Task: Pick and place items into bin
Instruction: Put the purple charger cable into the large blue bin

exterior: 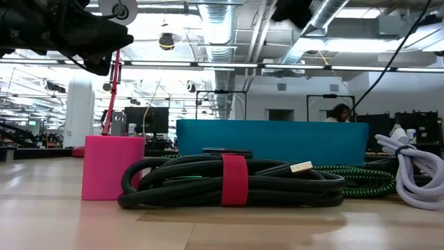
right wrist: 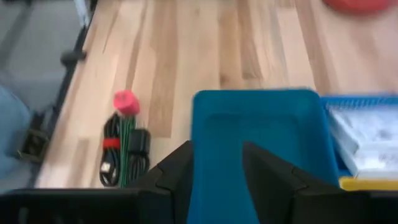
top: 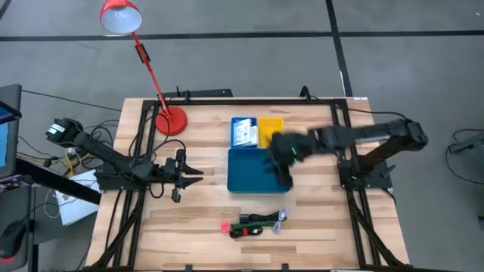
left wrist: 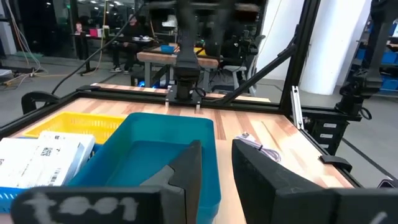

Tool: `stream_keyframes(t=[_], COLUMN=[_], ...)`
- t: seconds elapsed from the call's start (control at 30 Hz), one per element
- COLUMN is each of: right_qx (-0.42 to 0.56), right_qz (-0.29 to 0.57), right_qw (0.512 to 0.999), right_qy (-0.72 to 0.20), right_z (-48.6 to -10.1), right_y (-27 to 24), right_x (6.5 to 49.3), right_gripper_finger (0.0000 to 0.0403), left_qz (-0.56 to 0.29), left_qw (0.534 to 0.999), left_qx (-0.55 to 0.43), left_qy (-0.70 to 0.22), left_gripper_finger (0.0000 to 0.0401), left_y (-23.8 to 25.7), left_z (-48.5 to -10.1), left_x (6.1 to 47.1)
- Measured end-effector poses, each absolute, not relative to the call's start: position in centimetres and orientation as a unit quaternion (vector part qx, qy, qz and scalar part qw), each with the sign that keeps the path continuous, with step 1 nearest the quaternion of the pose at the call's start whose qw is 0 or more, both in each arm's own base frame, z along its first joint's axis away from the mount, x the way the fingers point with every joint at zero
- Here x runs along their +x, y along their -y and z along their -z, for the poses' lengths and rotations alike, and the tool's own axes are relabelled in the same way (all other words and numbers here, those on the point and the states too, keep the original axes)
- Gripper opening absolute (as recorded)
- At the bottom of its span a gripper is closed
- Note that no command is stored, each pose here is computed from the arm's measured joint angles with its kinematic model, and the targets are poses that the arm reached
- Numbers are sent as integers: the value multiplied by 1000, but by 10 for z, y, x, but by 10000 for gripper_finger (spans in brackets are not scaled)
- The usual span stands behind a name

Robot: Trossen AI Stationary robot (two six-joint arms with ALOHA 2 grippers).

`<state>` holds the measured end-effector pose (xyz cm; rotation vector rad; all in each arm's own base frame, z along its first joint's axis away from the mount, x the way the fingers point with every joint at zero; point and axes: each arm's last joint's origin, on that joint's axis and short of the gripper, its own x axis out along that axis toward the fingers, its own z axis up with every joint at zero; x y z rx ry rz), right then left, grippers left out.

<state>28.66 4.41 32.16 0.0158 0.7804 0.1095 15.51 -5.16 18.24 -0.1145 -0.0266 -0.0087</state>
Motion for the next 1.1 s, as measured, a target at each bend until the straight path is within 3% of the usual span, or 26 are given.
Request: stream_keyframes(t=[0.2, 0.4, 0.77, 1.1], right_qx=[-51, -73, -59, -11], right_qz=[-39, -16, 16, -40], right_qw=[931, 916, 860, 778], right_qy=[-360, -393, -507, -627], right_z=[-308, -266, -208, -200], right_y=[-122, -172, -175, -159], right_x=[266, 270, 287, 278], right_gripper_finger=[109, 108, 108, 108], left_qz=[4, 2, 6, 6], left_qw=[998, 999, 993, 988], left_qx=[-55, -35, -111, -155], left_qy=[-5, -37, 31, 18], left_gripper_finger=[77, 77, 77, 77], left_y=[52, 52, 52, 52], left_z=[-179, -172, -186, -183], left_x=[155, 155, 155, 155])
